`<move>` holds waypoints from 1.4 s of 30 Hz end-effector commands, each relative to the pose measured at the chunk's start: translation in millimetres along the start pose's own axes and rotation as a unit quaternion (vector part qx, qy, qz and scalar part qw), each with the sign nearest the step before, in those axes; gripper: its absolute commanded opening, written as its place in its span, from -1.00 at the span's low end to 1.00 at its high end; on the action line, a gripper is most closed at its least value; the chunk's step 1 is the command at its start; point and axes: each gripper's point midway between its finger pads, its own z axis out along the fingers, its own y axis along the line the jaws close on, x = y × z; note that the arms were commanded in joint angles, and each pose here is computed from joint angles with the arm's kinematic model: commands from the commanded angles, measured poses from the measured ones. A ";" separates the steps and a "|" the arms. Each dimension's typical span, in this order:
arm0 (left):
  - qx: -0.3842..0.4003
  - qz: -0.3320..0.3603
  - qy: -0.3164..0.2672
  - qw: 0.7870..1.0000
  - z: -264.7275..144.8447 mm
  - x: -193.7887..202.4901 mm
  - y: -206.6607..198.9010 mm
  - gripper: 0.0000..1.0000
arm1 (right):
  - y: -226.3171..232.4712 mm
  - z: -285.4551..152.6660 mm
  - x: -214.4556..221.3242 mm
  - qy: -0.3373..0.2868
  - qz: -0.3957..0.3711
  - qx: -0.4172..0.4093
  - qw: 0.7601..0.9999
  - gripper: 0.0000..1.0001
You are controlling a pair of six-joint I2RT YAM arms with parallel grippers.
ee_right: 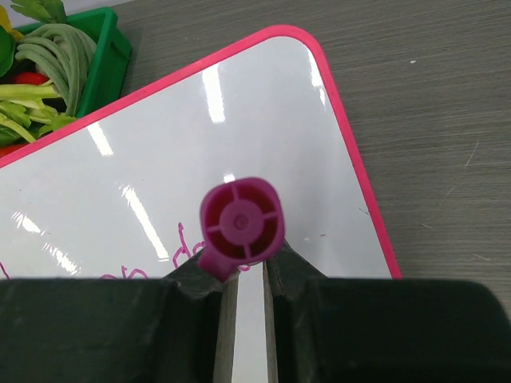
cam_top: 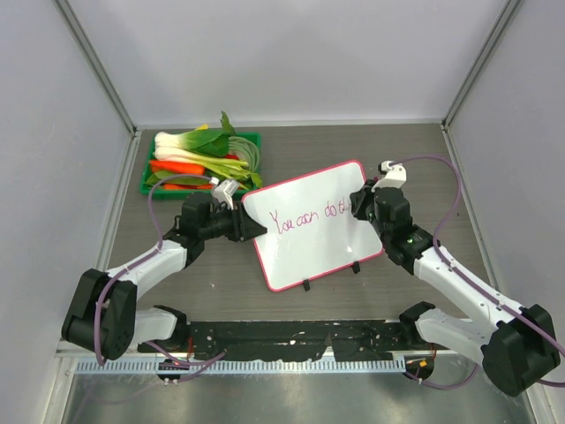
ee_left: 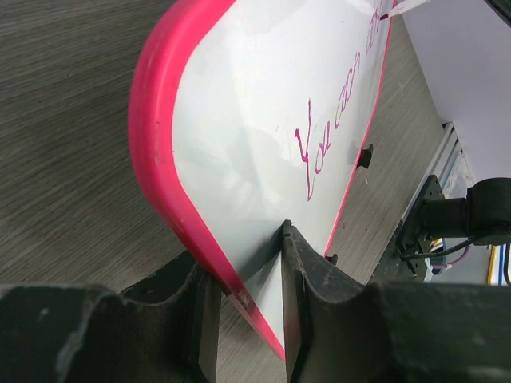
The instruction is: Write a sentence on the whiteboard
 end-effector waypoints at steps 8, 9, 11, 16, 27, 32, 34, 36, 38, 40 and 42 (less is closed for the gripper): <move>-0.126 0.059 0.010 0.990 -4.4 16.2 62.2 -1.00 | 2.3 5.3 -16.9 -0.023 0.006 0.008 1.000 -0.99; -0.126 0.059 0.010 0.990 -4.2 15.9 62.2 -1.00 | 3.3 5.7 -20.8 -0.028 0.006 0.009 1.000 -0.99; -0.126 0.059 0.010 0.990 -4.2 15.9 62.2 -1.00 | 3.9 6.8 -26.4 -0.034 0.006 0.011 0.999 -0.99; -0.125 0.059 0.011 0.990 -4.2 16.9 61.7 -1.00 | 4.1 9.2 -31.3 -0.039 0.004 0.016 0.999 -0.99; -0.125 0.059 0.011 0.990 -4.2 16.6 61.5 -1.00 | -5.8 8.4 -38.8 -0.050 -0.005 0.046 0.998 -0.99; -0.126 0.058 0.011 0.990 -4.5 17.0 62.2 -1.00 | -7.8 8.1 -30.6 -0.039 -0.008 0.046 0.998 -0.99; -0.126 0.059 0.010 0.990 -4.4 16.3 61.9 -1.00 | -8.7 7.3 -25.9 -0.033 -0.009 0.045 0.998 -0.99; -0.126 0.059 0.010 0.990 -4.6 16.6 61.9 -1.00 | -9.7 6.2 -21.0 -0.027 -0.010 0.043 0.999 -0.99; -0.126 0.059 0.010 0.990 -4.5 15.9 61.9 -1.00 | -11.6 4.9 -16.5 -0.023 -0.010 0.043 0.999 -0.99; -0.125 0.059 0.010 0.990 -4.3 16.2 61.2 -1.00 | -12.1 3.8 -13.3 -0.019 -0.010 0.042 0.999 -0.99; -0.126 0.059 0.010 0.990 -4.6 16.5 62.1 -1.00 | -13.1 2.8 -10.4 -0.016 -0.011 0.041 0.999 -0.99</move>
